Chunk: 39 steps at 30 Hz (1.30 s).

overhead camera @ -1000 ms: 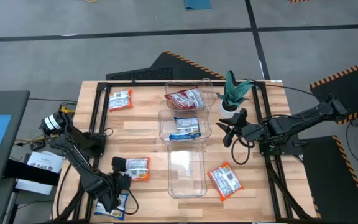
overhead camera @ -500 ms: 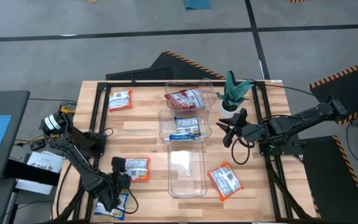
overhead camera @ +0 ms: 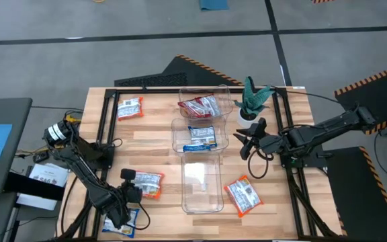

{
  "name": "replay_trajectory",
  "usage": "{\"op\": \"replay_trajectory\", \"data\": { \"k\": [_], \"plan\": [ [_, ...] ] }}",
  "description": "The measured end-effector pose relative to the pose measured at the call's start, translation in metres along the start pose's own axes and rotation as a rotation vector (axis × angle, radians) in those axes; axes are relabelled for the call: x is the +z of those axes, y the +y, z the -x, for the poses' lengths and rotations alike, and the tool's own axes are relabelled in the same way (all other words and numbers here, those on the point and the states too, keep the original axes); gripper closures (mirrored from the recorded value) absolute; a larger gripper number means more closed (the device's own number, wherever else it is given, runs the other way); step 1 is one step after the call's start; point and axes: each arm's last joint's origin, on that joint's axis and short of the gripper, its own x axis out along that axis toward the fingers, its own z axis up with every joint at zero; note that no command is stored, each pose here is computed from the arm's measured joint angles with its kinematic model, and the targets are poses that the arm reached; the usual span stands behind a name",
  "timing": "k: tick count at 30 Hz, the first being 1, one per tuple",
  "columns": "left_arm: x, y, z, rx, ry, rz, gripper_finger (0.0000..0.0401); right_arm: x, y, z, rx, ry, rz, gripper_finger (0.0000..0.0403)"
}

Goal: Sort Maruchan noodles
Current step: Put the bottom left orange noodle pack into the bottom transparent bin

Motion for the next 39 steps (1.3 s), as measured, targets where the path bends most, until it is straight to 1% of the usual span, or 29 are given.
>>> {"op": "replay_trajectory", "data": {
  "k": [3,9,15,19,26,32,34,36,39],
  "plan": [
    [0.002,0.001,0.005,0.004,-0.015,0.009,0.0401,0.0,0.002,-0.002,-0.003,-0.001,-0.009,0.0285],
    [0.009,0.009,0.026,0.001,-0.054,0.019,0.0401,-0.005,0.004,-0.006,-0.016,0.022,0.011,0.0285],
    [0.014,0.024,0.044,-0.01,-0.144,0.056,0.0401,-0.004,0.005,-0.007,-0.016,0.012,0.009,0.0285],
    [0.023,0.043,0.053,0.016,-0.221,0.048,0.0401,0.001,0.005,-0.006,-0.004,-0.022,-0.004,0.0285],
    [0.045,0.083,0.063,0.056,-0.332,0.0,0.0401,0.003,0.003,-0.004,-0.001,-0.029,-0.007,0.0285],
    [0.05,0.115,0.076,0.105,-0.402,0.006,0.0401,0.003,0.003,-0.004,0.0,-0.029,0.015,0.0285],
    [0.053,0.123,0.08,0.107,-0.445,0.019,0.0401,0.003,0.003,-0.004,0.0,-0.029,0.016,0.0285],
    [0.058,0.128,0.086,0.105,-0.479,0.007,0.0401,0.003,0.003,-0.004,0.0,-0.029,0.016,0.0285],
    [0.071,0.134,0.106,0.12,-0.54,-0.024,0.0401,0.003,0.003,-0.004,0.0,-0.029,0.016,0.0285]
  ]
}}
